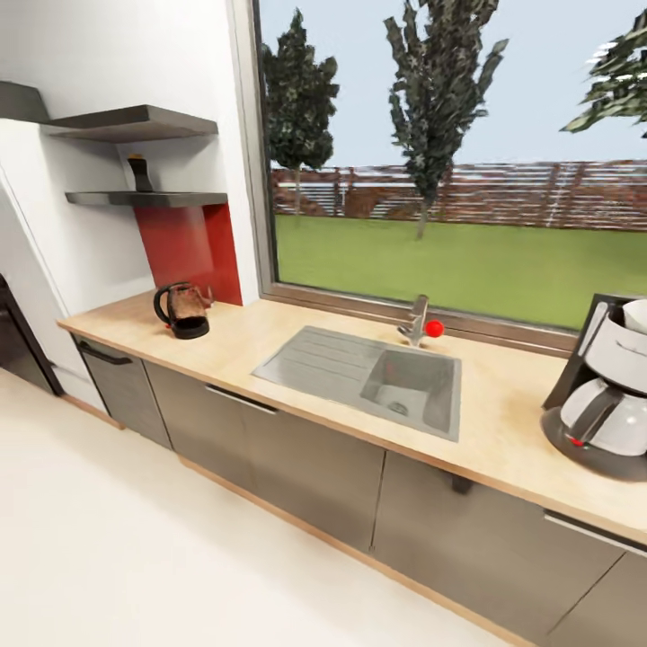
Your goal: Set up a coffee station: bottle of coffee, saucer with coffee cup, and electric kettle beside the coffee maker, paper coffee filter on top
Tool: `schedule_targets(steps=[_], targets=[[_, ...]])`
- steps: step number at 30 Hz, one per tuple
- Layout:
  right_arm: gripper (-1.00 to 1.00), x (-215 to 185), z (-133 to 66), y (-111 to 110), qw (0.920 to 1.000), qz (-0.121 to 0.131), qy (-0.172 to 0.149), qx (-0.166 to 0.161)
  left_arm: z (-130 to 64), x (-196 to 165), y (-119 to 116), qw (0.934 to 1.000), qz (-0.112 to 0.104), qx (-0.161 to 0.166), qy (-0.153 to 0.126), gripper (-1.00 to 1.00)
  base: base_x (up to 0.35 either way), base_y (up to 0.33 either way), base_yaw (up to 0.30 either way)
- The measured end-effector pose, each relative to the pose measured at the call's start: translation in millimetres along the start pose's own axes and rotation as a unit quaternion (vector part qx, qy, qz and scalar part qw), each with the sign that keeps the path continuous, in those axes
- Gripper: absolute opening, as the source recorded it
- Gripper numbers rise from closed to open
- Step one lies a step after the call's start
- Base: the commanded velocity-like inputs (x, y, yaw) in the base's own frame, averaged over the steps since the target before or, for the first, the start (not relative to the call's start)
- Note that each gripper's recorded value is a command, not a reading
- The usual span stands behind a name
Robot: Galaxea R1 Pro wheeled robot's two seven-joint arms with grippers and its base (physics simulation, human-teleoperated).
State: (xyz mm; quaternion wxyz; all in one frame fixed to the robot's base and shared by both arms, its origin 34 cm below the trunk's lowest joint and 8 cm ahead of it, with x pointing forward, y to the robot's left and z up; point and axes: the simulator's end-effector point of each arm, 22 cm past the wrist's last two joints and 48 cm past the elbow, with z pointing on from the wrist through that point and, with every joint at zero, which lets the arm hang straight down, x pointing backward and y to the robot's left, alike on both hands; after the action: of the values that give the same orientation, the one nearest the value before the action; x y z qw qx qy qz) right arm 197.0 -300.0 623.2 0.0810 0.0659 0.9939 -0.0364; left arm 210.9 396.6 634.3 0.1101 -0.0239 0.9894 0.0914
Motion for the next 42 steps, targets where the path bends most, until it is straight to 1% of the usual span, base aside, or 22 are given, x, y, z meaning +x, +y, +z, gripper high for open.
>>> schedule_targets(steps=[5, 8, 12, 42], targets=[[1.00, 0.0, 0.0, 0.0, 1.0000, 0.000, 0.000, 0.000, 0.0, -0.1, 5.0, 1.0000, 0.000, -0.004, 0.001, 1.00, 0.195, 0.287, 0.282], [1.00, 0.0, 0.0, 0.1, 1.0000, 0.000, 0.000, 0.000, 0.0, -0.2, 5.6, 1.0000, -0.008, -0.005, 0.000, 1.00, 0.227, 0.270, 0.282], [1.00, 0.0, 0.0, 0.1, 1.0000, 0.000, 0.000, 0.000, 0.0, -0.4, 4.1, 0.9999, -0.012, -0.004, 0.000, 1.00, 0.258, 0.245, 0.282], [1.00, -0.2, 0.0, 0.1, 1.0000, 0.000, 0.000, 0.000, 0.0, -2.5, 2.1, 0.9999, -0.017, -0.003, -0.004, 1.00, 0.286, 0.218, 0.282]])
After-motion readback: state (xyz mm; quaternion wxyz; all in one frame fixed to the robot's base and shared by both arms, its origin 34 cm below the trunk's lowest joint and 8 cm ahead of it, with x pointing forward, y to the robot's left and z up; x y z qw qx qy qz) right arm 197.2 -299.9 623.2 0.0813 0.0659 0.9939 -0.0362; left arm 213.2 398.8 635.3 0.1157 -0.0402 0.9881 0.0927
